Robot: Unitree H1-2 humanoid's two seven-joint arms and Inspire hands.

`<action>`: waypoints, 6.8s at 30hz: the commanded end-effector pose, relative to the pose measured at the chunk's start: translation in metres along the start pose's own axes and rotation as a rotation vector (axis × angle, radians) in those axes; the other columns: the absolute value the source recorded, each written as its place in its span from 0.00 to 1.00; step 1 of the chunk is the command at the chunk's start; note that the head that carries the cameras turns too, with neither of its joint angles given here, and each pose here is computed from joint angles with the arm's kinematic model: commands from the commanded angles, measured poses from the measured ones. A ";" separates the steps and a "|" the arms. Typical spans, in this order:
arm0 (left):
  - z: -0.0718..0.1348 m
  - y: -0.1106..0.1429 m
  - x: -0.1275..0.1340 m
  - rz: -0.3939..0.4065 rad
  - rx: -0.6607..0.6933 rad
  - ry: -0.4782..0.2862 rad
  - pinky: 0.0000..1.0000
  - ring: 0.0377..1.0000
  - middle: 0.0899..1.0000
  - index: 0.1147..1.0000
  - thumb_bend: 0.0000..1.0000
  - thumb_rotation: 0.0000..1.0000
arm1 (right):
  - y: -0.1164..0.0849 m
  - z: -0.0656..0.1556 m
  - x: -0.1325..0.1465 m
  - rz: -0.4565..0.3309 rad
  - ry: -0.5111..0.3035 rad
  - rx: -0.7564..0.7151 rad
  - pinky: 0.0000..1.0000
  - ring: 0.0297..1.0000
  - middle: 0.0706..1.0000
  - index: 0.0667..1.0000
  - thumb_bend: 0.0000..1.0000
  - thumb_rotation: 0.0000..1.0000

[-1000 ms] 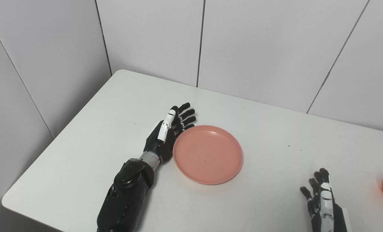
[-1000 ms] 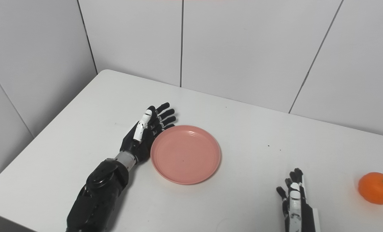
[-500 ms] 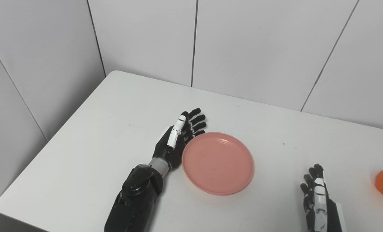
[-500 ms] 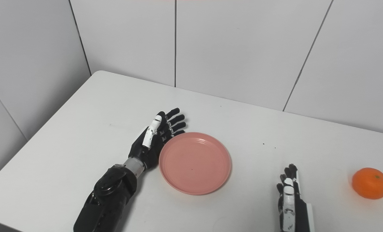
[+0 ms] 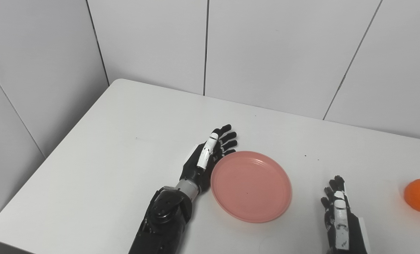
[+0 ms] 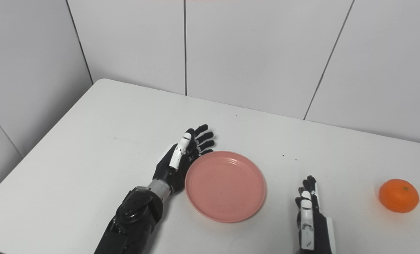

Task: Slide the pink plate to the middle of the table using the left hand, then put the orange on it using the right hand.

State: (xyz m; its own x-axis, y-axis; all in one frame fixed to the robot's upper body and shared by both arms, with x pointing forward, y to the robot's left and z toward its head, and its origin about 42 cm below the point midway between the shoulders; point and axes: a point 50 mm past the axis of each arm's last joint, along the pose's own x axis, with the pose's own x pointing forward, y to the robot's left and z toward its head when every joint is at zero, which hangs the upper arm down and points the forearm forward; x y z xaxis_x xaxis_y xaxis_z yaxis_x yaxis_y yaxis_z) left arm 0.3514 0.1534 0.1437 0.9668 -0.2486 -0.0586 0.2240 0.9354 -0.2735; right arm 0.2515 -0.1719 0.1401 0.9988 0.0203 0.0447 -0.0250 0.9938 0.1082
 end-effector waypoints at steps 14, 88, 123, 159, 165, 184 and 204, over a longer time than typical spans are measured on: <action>-0.021 -0.032 -0.013 -0.067 -0.012 0.096 0.87 0.88 0.89 0.87 0.39 1.00 | 0.016 0.014 0.005 -0.001 -0.054 -0.013 1.00 1.00 1.00 1.00 0.25 1.00; -0.032 0.061 -0.036 -0.034 -0.060 0.054 0.99 0.94 0.93 0.92 0.33 1.00 | -0.065 0.116 0.041 -0.451 -0.354 -0.802 0.84 0.90 0.92 0.94 0.90 0.42; -0.023 0.061 -0.041 -0.041 -0.066 0.057 1.00 0.96 0.95 0.94 0.32 1.00 | -0.145 0.116 0.066 -0.532 -0.050 -1.197 0.74 0.87 0.91 0.94 0.98 0.50; -0.014 0.068 -0.040 -0.039 -0.076 0.061 0.98 0.95 0.95 0.94 0.31 1.00 | -0.177 0.105 0.113 -0.439 0.144 -1.144 0.70 0.82 0.90 0.92 1.00 0.48; -0.012 0.069 -0.041 -0.042 -0.078 0.057 0.98 0.95 0.95 0.94 0.31 1.00 | -0.177 0.104 0.118 -0.420 0.168 -1.134 0.71 0.83 0.89 0.91 1.00 0.48; -0.011 0.071 -0.039 -0.044 -0.085 0.058 0.98 0.95 0.95 0.94 0.30 1.00 | -0.185 0.102 0.119 -0.370 0.265 -1.160 0.70 0.81 0.86 0.88 1.00 0.49; -0.007 0.071 -0.039 -0.051 -0.082 0.055 0.97 0.94 0.95 0.94 0.31 1.00 | -0.193 0.105 0.117 -0.377 0.338 -1.117 0.68 0.78 0.81 0.84 0.96 0.35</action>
State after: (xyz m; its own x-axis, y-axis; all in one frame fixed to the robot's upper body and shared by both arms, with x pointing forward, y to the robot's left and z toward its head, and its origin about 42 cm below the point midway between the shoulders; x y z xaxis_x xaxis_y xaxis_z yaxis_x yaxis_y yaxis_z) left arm 0.3335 0.2253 0.1336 0.9514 -0.3079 -0.0049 0.2887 0.8975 -0.3334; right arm 0.3610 -0.3719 0.2089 0.8973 -0.4137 -0.1537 0.0834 0.5010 -0.8614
